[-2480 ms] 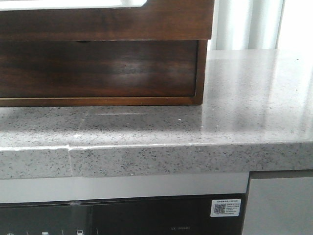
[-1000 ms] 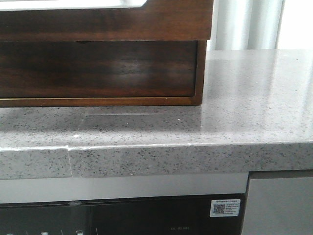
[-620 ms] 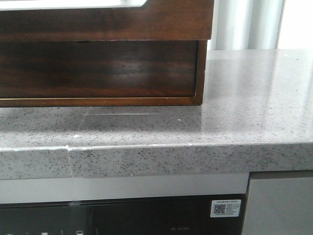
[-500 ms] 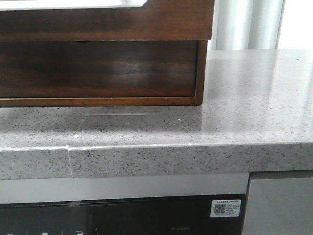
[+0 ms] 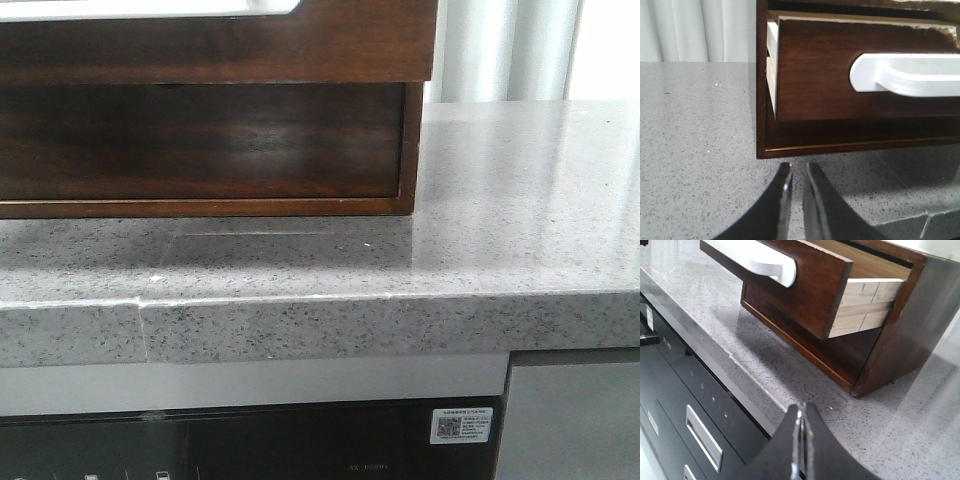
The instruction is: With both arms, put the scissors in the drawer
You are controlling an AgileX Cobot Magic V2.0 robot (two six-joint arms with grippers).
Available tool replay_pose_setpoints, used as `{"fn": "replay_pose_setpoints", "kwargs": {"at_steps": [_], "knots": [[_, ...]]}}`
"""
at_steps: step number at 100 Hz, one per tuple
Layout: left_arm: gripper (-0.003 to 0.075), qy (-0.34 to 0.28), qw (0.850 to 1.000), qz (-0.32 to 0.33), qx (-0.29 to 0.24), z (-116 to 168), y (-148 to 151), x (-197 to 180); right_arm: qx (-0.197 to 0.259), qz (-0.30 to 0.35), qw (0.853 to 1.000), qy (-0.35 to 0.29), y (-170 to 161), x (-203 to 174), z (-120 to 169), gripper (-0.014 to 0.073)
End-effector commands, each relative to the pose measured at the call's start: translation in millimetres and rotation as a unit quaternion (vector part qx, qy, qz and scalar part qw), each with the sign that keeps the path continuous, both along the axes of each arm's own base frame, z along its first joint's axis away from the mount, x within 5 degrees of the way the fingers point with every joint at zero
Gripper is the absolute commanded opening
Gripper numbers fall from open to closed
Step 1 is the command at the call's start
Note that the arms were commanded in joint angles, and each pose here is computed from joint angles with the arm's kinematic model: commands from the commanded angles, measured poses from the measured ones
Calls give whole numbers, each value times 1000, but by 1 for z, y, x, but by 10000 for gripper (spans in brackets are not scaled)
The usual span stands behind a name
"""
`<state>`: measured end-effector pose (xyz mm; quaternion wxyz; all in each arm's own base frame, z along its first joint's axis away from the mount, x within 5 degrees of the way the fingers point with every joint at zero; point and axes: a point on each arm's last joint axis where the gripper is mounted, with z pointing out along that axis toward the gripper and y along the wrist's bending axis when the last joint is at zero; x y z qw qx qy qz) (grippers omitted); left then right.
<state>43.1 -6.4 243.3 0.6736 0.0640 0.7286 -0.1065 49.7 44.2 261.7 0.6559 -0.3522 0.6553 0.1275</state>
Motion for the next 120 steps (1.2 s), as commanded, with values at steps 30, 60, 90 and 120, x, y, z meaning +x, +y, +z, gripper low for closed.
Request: {"fn": "replay_pose_setpoints", "kwargs": {"at_steps": [30, 60, 90, 120], "knots": [[3, -28, 999, 3, -43, 3, -1, -4, 27, -17, 999, -30, -2, 2, 14, -106], [3, -164, 981, 87, 51, -7, 3, 5, 27, -17, 999, -30, -2, 2, 14, -106], [3, -132, 977, 166, 29, -27, 11, 9, 27, -17, 999, -30, -2, 2, 14, -106], [3, -20, 988, 152, 28, -48, 10, 11, 27, -17, 999, -30, -2, 2, 14, -106]]}}
